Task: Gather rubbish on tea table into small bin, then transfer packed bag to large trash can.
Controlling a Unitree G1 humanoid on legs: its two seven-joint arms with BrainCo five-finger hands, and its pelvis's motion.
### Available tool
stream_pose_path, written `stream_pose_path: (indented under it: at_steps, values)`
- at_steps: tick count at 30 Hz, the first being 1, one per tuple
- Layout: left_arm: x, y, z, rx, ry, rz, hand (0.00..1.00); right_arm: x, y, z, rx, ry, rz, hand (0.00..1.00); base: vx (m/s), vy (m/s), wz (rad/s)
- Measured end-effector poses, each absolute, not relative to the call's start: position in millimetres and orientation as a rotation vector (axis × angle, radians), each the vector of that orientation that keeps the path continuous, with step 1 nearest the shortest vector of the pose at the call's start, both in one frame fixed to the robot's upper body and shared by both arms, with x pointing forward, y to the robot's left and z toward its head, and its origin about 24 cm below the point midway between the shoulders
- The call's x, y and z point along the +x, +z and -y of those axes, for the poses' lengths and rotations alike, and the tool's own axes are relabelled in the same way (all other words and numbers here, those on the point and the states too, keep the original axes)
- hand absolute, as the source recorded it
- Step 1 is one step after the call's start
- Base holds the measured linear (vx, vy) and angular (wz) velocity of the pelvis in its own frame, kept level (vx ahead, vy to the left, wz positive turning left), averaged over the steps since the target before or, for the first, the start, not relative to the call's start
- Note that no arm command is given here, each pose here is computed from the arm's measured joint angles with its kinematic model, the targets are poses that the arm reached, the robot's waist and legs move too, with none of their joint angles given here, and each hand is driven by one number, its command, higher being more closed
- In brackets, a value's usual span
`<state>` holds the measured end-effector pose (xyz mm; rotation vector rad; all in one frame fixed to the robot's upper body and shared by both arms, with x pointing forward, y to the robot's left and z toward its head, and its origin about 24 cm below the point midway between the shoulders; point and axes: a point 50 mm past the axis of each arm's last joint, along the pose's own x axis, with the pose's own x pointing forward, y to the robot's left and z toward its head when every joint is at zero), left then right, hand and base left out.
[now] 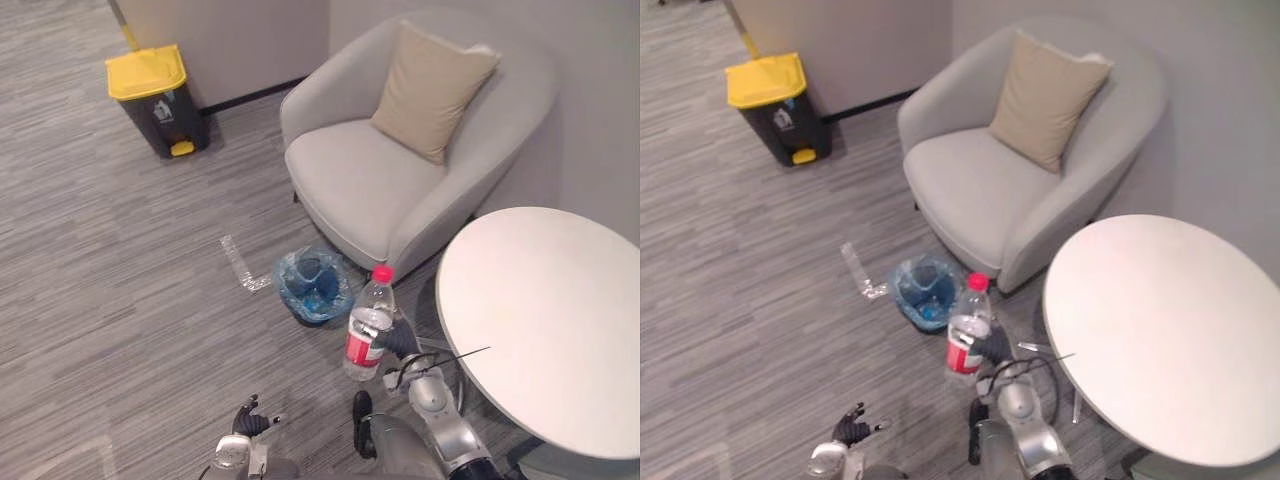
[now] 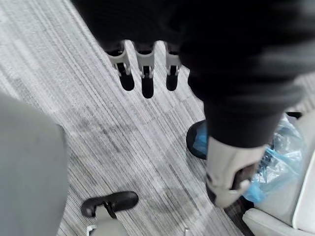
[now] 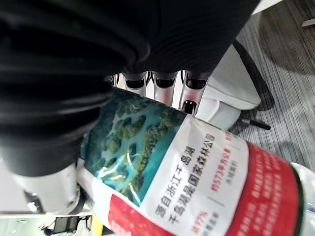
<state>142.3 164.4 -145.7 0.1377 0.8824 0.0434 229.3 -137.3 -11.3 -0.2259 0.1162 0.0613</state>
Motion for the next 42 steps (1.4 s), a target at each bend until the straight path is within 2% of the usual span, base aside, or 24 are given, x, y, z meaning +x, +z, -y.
stream_pose_path:
  at_steps: [9, 16, 20, 24, 29, 36, 42]
  values:
    - [154, -140, -157, 0.161, 0.002, -0.832, 0.0, 231, -5, 148, -0.201, -0.02, -0.088, 1.0, 0.18, 0.09, 0.14]
    - [147, -141, -175, 0.203, 0.024, -0.849, 0.0, 232, -16, 128, -0.197, 0.044, -0.13, 1.0, 0.01, 0.107, 0.0]
    - [160, -136, -173, 0.207, 0.018, -0.813, 0.0, 251, -17, 124, -0.283, 0.078, -0.128, 1.0, -0.1, -0.012, -0.23]
    - [212, -109, -179, 0.229, 0.051, -0.662, 0.0, 307, 24, 125, -0.414, 0.054, 0.014, 1.0, -0.25, 0.02, -0.11]
    - [264, -66, -190, 0.144, 0.177, -0.471, 0.0, 349, 84, 131, -0.463, -0.023, 0.181, 1.0, -0.15, 0.007, 0.05]
    - [328, 12, -181, -0.045, 0.262, -0.159, 0.0, 380, 177, 131, -0.441, -0.118, 0.429, 1.0, -0.07, 0.018, 0.13]
    - [345, 46, -173, -0.107, 0.265, -0.031, 0.0, 388, 232, 129, -0.434, -0.147, 0.563, 1.0, 0.02, 0.03, 0.16]
